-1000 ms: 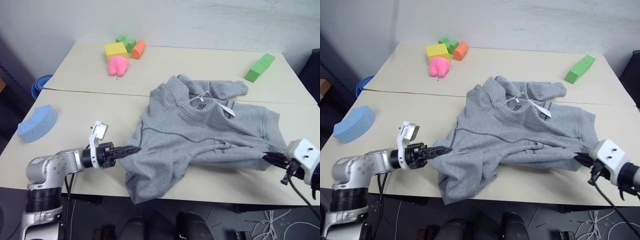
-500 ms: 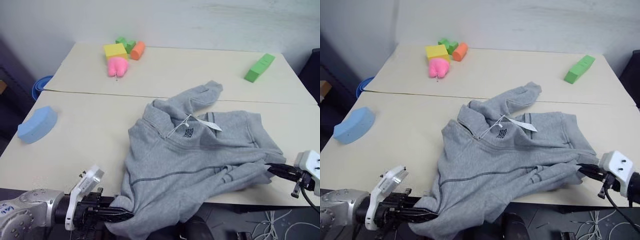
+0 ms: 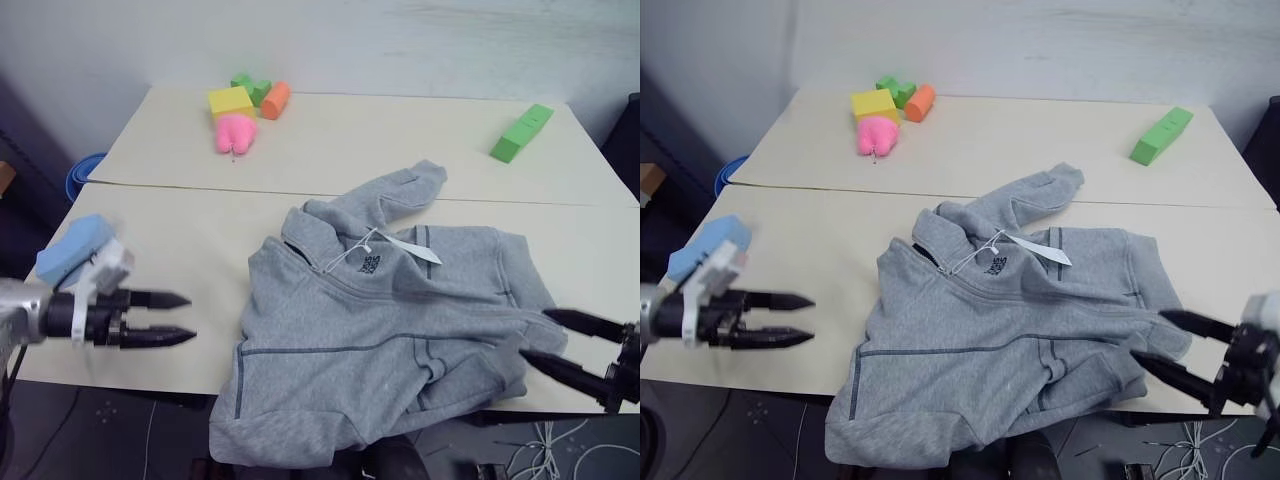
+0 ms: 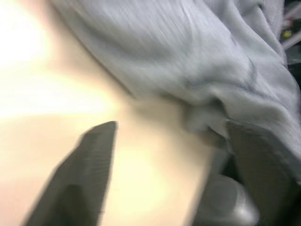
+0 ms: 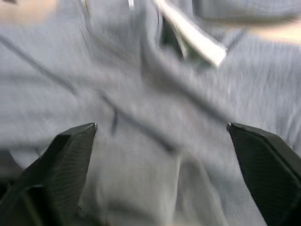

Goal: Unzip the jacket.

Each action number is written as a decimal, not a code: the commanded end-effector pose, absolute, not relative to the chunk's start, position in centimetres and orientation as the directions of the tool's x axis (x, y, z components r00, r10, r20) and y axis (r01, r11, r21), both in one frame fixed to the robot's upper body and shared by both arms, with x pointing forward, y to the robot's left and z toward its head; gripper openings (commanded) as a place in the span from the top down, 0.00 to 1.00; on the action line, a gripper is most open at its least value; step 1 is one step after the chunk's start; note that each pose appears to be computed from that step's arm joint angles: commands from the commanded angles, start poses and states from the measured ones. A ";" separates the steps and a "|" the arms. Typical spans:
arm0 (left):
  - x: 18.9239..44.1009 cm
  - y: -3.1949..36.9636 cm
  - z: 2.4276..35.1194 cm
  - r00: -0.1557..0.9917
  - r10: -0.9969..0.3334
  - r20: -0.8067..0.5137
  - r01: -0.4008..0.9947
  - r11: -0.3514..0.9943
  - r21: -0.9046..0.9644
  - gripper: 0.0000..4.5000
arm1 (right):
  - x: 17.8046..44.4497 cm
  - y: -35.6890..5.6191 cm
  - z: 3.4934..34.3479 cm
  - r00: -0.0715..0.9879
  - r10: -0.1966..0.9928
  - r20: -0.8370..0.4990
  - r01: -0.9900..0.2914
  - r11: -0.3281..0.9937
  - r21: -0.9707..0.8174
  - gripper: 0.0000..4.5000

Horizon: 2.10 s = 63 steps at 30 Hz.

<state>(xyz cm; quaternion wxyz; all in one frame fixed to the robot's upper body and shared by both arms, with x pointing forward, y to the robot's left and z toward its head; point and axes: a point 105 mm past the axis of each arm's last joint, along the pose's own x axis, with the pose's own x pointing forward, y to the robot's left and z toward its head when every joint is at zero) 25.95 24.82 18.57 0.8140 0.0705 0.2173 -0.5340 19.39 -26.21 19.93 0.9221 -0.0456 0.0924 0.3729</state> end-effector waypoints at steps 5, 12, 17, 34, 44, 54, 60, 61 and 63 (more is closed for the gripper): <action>30.0 18.0 21.9 0.195 -0.941 -0.276 0.975 0.156 0.159 0.01 | 23.7 -19.7 23.8 0.617 0.779 -0.112 -0.758 0.549 -0.354 0.00; 32.3 10.4 21.6 0.011 -0.966 -0.257 0.949 -0.071 0.306 0.01 | 29.2 -12.7 21.2 0.530 0.818 -0.222 -0.725 0.301 -0.620 0.00; 33.7 8.3 20.1 0.003 -0.954 -0.299 0.927 -0.110 0.359 0.01 | 32.2 -9.2 20.3 0.544 0.807 -0.230 -0.680 0.263 -0.684 0.00; 36.9 8.3 13.4 0.169 -0.914 -0.368 0.951 0.054 0.304 0.00 | 37.5 -7.2 18.9 0.689 0.668 -0.280 -0.555 0.238 -0.797 0.20; 36.7 8.0 11.8 0.199 -0.913 -0.356 0.957 0.103 0.272 0.00 | 36.5 -7.5 22.1 0.714 0.695 -0.090 -0.459 0.367 -0.809 0.95; 36.5 7.9 10.9 0.197 -0.911 -0.363 0.963 0.111 0.244 0.00 | 33.5 -10.8 22.4 0.732 0.682 0.003 -0.497 0.537 -0.682 1.00; 36.1 7.5 10.3 0.179 -0.909 -0.377 0.968 0.095 0.231 0.00 | 33.4 -15.2 23.8 0.828 0.558 0.050 -0.187 0.358 -0.915 1.00; 36.0 7.4 10.2 0.178 -0.909 -0.377 0.969 0.096 0.226 0.00 | 33.1 -15.9 24.1 0.838 0.542 0.068 -0.139 0.332 -0.933 1.00; 35.9 7.3 9.9 0.176 -0.908 -0.381 0.971 0.096 0.220 0.00 | 32.6 -17.0 24.5 0.846 0.525 0.090 -0.087 0.304 -0.949 1.00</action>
